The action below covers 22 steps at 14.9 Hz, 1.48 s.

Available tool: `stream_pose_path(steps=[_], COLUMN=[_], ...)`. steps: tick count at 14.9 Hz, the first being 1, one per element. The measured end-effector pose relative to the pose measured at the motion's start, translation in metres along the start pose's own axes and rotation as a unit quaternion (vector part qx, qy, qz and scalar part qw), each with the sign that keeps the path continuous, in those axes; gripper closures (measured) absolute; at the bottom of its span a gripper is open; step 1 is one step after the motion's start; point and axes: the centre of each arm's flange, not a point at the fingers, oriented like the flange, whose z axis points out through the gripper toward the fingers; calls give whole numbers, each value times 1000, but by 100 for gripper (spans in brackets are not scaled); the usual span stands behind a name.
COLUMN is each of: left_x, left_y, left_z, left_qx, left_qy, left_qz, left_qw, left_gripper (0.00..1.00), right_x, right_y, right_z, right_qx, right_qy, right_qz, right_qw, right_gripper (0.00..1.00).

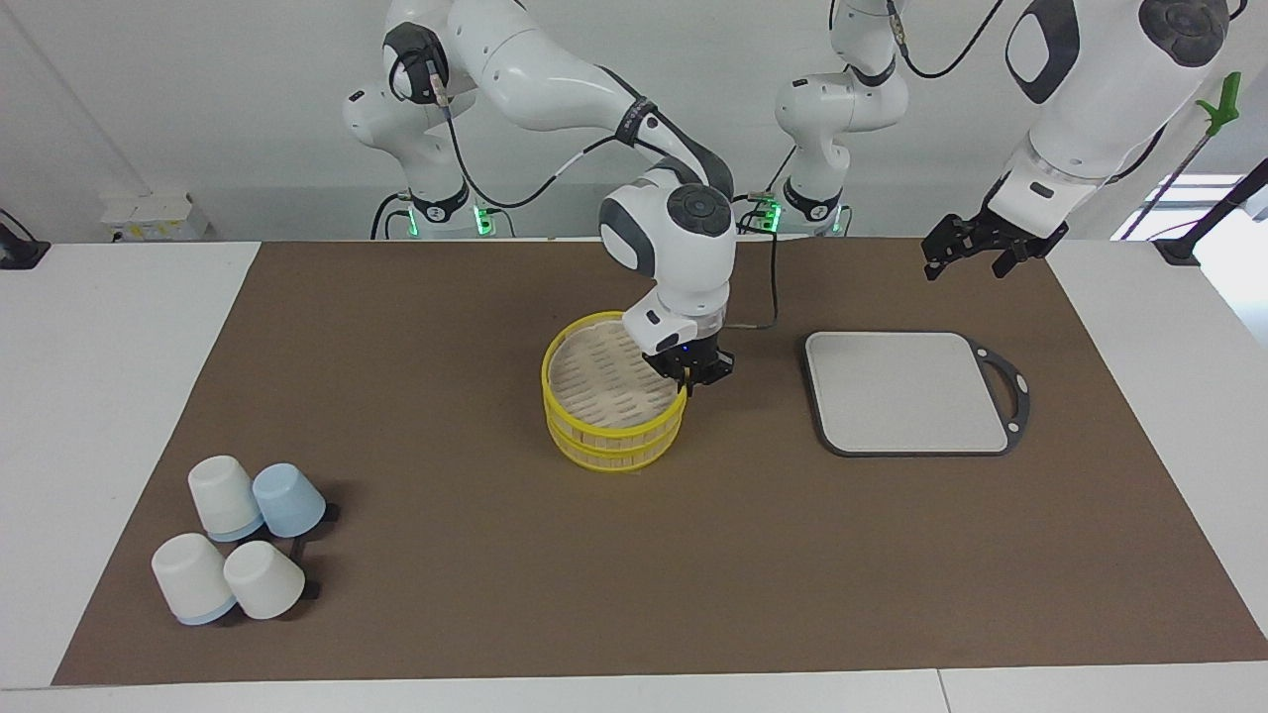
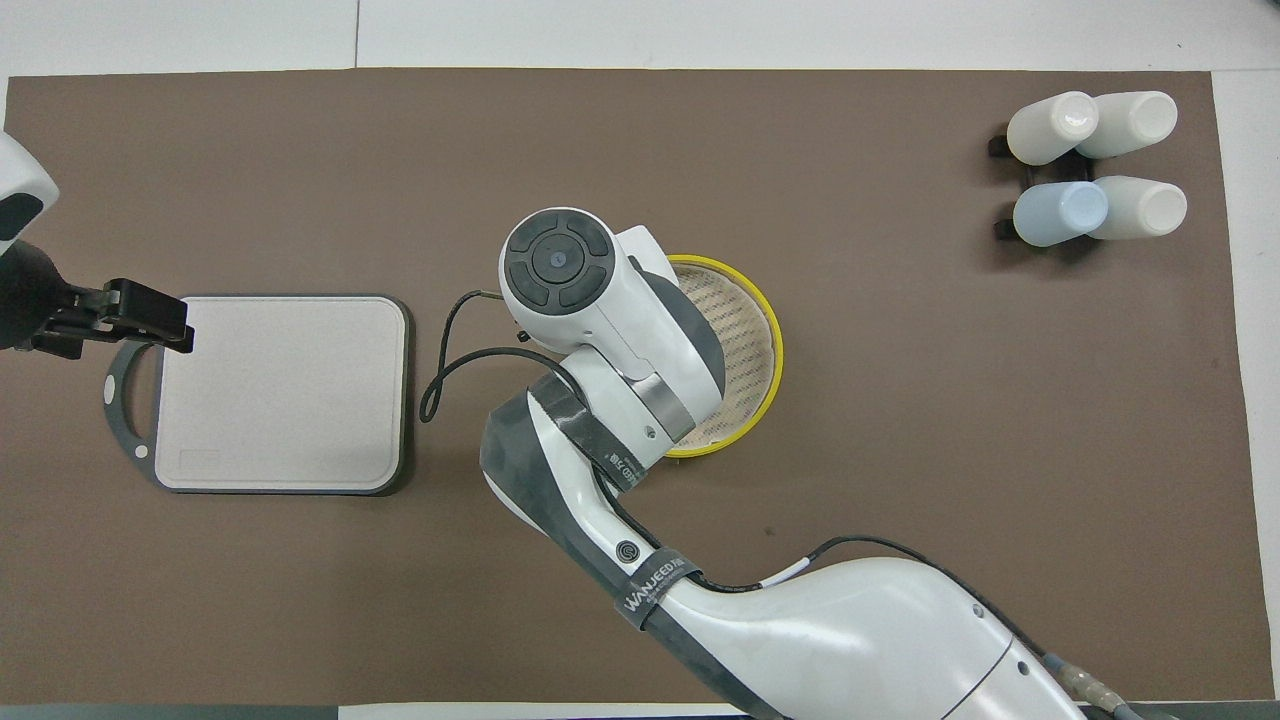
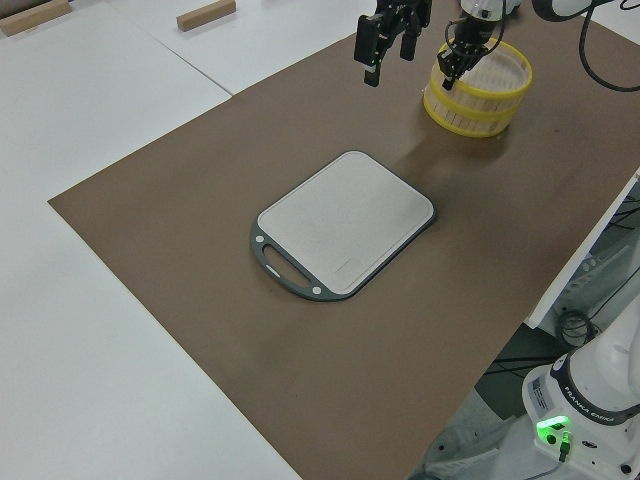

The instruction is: Place bun in steamer

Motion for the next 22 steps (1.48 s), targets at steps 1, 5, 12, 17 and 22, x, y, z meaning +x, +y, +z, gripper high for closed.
stream_pose_path(steps=[1,5,12,17,22], left_x=[0,0,0,0,0], left_y=[0,0,0,0,0], left_z=[0,0,0,0,0], left_qx=[0,0,0,0,0], left_qy=[0,0,0,0,0], left_qz=[0,0,0,0,0], left_qw=[1000,1000,1000,1000,1000], left_gripper=[0,0,0,0,0], right_x=[1,3,4,17,62], right_y=[1,3,4,16,95], right_z=[0,-3,-7,-30,-114], right_qx=[0,1,4,14,-3], right_qy=[0,1,2,12,4], right_qz=[1,3,4,-12,-122], right_qw=[1000,1000,1000,1000,992], right_gripper=[90,90,44,0,0])
